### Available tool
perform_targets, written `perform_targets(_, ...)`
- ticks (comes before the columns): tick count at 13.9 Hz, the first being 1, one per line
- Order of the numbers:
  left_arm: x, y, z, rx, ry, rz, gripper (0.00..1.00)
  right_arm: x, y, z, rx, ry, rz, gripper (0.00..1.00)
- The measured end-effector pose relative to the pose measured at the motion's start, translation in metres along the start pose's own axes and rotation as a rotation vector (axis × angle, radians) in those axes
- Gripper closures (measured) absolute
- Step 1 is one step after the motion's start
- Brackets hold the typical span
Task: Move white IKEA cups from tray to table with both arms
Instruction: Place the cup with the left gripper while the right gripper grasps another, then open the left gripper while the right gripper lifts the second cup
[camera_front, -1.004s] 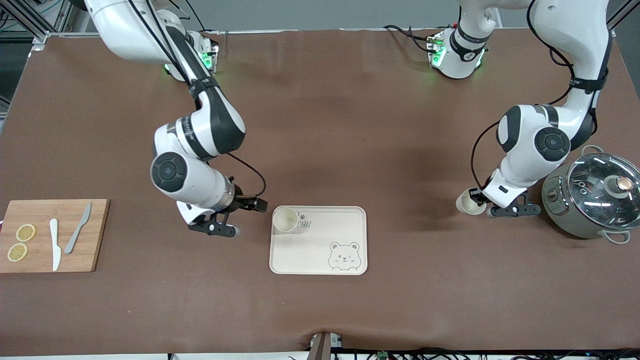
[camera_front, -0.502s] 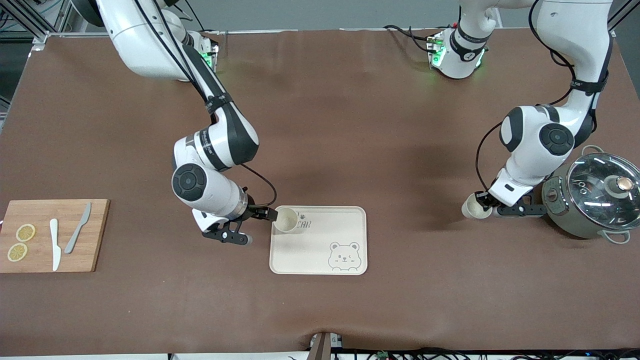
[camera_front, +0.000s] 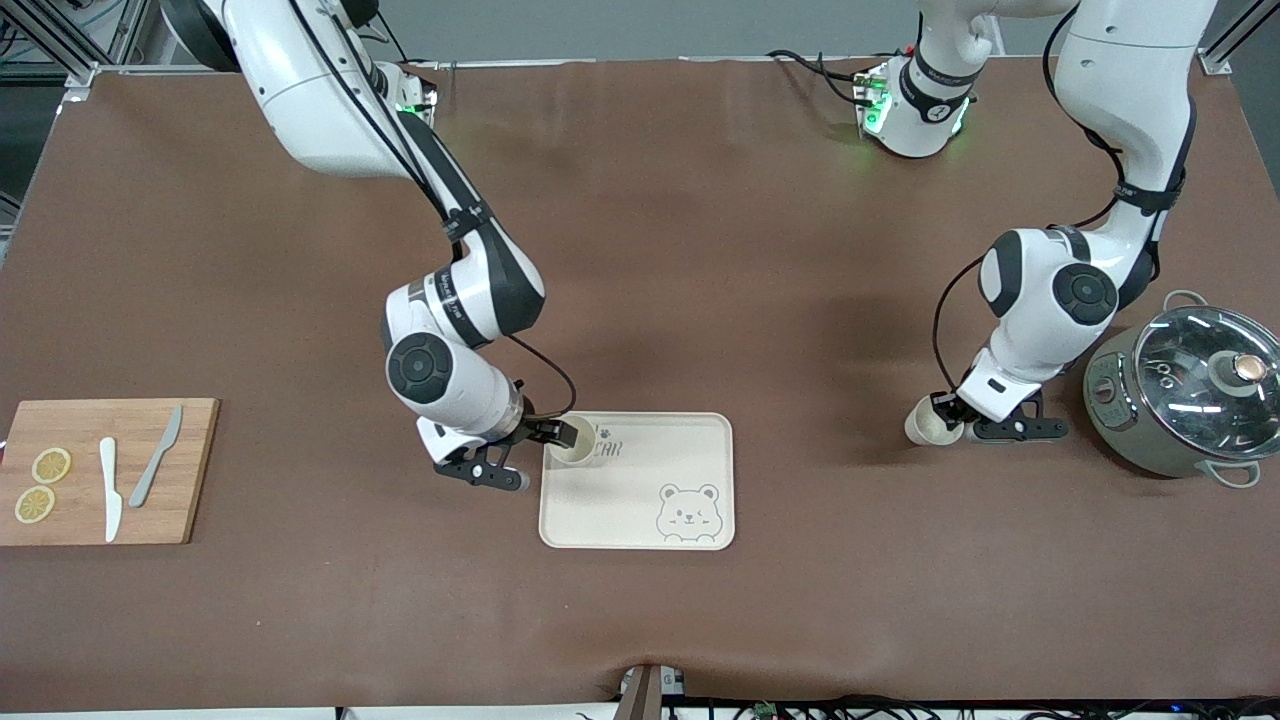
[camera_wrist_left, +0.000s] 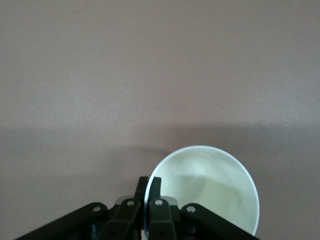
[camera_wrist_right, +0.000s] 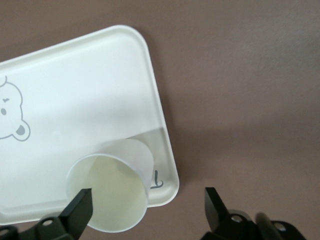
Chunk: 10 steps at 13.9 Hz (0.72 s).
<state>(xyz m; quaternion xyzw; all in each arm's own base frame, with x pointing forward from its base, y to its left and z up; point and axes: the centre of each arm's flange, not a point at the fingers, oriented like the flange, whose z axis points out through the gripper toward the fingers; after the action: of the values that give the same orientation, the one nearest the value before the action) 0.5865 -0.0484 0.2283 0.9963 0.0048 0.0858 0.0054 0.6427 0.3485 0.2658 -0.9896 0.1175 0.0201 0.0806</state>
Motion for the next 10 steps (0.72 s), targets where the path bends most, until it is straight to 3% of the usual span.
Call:
perform_targets(2,0.002,0.0,0.002,0.0,0.002,-0.001,0.93,-0.002,-0.003,0.003,-0.004,-0.001,-0.003,0.1)
perform_targets(3,0.003,0.0,0.001,0.0,0.005,-0.001,0.82,-0.002,-0.002,0.005,-0.007,-0.001,-0.003,0.11)
perform_targets(4,0.005,0.0,0.0,-0.001,0.008,0.0,0.73,-0.001,0.0,0.008,-0.011,-0.003,-0.001,0.19)
perform_targets(6,0.009,0.002,-0.004,-0.003,0.019,0.002,0.52,-0.001,0.002,0.017,-0.021,-0.008,-0.001,0.23)
perform_targets(8,0.015,0.004,-0.011,-0.006,0.035,0.004,0.32,-0.002,0.001,0.026,-0.021,-0.002,0.003,0.36)
perform_targets(10,0.023,0.008,-0.029,-0.01,0.038,0.008,0.11,-0.004,-0.002,0.03,-0.021,0.002,0.007,0.42)
